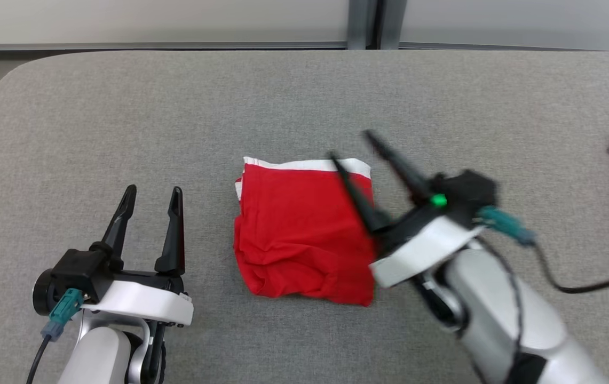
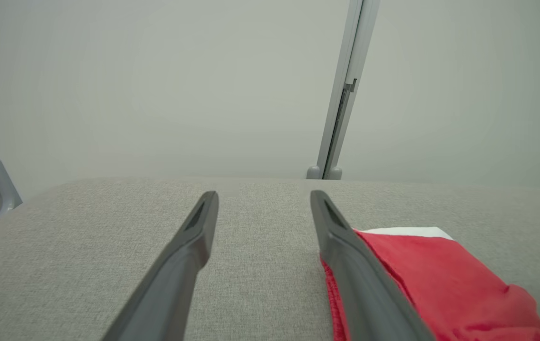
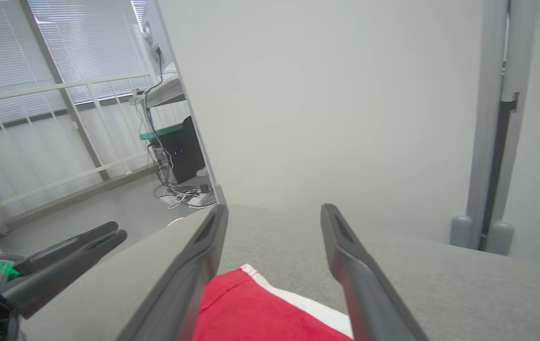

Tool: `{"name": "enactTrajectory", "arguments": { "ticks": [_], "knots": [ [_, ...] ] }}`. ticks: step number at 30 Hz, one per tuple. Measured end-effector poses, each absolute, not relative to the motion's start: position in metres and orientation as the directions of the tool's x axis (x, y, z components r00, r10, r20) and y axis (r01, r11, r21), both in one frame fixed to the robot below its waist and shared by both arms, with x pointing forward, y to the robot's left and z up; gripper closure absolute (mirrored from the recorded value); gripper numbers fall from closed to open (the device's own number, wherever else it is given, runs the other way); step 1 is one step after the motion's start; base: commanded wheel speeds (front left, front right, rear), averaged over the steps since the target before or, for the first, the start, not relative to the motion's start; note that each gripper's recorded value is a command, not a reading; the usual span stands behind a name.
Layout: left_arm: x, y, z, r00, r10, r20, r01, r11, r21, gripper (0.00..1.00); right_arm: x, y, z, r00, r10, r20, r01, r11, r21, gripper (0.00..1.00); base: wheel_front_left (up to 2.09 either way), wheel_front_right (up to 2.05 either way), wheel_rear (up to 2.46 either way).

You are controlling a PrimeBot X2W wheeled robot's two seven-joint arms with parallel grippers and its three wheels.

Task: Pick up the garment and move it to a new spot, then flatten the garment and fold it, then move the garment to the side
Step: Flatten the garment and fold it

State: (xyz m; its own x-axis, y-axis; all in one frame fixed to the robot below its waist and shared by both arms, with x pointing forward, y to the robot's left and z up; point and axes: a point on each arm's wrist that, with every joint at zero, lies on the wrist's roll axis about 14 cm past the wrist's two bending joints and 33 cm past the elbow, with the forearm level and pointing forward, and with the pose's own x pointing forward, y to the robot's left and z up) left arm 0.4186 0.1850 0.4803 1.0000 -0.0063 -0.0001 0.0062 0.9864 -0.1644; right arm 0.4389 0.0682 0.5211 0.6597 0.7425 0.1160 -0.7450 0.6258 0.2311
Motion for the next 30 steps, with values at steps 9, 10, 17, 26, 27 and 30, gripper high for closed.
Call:
{"name": "enactTrajectory", "arguments": {
  "ticks": [9,10,17,26,27,30],
  "knots": [
    [0.418,0.183,0.486,1.0,-0.02,0.017,0.022,0.989,-0.144,0.0,0.466,-0.076,0.502,0.899,0.431,0.074,-0.438,0.886,0.153,0.0,0.0,0.0,0.0],
    [0.418,0.183,0.488,1.0,-0.022,0.021,0.025,0.989,-0.143,0.0,0.462,-0.09,0.498,0.915,0.398,0.064,-0.403,0.903,0.149,0.0,0.0,0.0,0.0],
    [0.403,0.184,0.491,0.999,-0.024,0.022,0.027,0.991,-0.133,0.0,0.428,-0.142,0.493,0.965,0.262,0.008,-0.261,0.959,0.11,0.0,0.0,0.0,0.0],
    [0.369,0.183,0.495,0.999,-0.042,0.003,0.042,0.992,-0.117,0.0,0.377,-0.154,0.502,0.974,0.225,-0.027,-0.222,0.97,0.1,0.0,0.0,0.0,0.0],
    [0.365,0.183,0.496,0.999,-0.042,0.002,0.042,0.993,-0.115,0.0,0.372,-0.154,0.503,0.974,0.224,-0.029,-0.22,0.97,0.099,0.0,0.0,0.0,0.0],
    [0.353,0.186,0.503,0.999,-0.032,0.015,0.034,0.993,-0.114,0.0,0.355,-0.159,0.513,0.978,0.21,-0.013,-0.208,0.973,0.097,0.0,0.0,0.0,0.0]
  ]
}}
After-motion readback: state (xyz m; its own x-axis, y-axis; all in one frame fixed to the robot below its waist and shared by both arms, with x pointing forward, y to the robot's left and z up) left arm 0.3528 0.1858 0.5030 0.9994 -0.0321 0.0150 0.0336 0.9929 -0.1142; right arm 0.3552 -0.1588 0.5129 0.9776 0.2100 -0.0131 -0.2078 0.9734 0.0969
